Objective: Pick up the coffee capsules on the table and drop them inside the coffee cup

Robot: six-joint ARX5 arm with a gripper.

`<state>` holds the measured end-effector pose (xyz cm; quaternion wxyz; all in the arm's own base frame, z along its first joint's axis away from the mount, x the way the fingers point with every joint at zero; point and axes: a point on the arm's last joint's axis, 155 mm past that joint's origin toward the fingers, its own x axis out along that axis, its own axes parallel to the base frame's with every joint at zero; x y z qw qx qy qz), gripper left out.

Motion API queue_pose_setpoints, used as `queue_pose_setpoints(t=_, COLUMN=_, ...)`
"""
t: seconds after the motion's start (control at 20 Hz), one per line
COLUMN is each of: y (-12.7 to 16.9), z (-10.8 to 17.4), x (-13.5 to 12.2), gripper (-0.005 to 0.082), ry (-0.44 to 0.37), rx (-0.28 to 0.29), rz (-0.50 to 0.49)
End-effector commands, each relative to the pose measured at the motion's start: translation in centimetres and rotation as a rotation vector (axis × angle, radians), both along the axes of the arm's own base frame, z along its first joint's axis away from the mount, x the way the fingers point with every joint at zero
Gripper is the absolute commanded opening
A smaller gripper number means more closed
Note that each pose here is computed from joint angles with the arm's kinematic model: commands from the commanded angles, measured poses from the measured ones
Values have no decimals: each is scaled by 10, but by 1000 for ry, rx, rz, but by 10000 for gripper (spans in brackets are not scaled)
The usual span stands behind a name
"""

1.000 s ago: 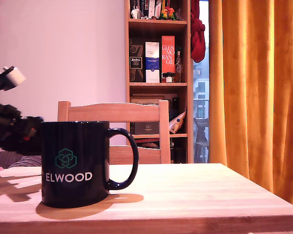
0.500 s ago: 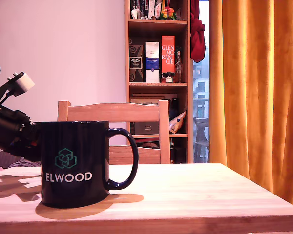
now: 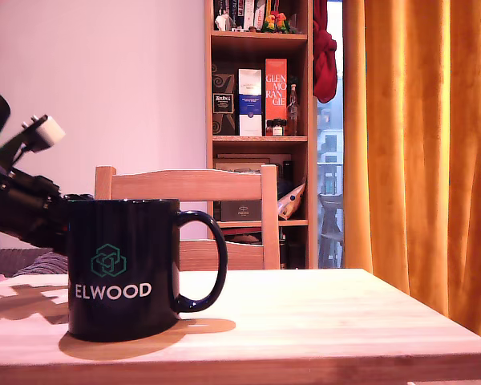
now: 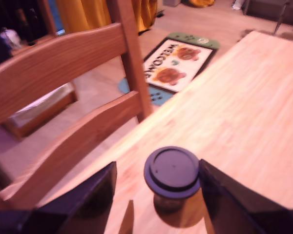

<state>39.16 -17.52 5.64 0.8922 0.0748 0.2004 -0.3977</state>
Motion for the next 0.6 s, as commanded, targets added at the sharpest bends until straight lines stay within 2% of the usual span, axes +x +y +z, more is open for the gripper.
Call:
queue_pose_setpoints(t=0.0, y=0, z=-16, x=-2, gripper=480, ry=36, rx=15, rz=0)
queue_pose_setpoints(t=0.35, y=0, z=-16, x=-1, gripper=473, ry=36, rx=15, rz=0)
queue_pose_setpoints(t=0.55, y=0, z=-16, x=-1, gripper=350, ry=36, rx=16, rz=0)
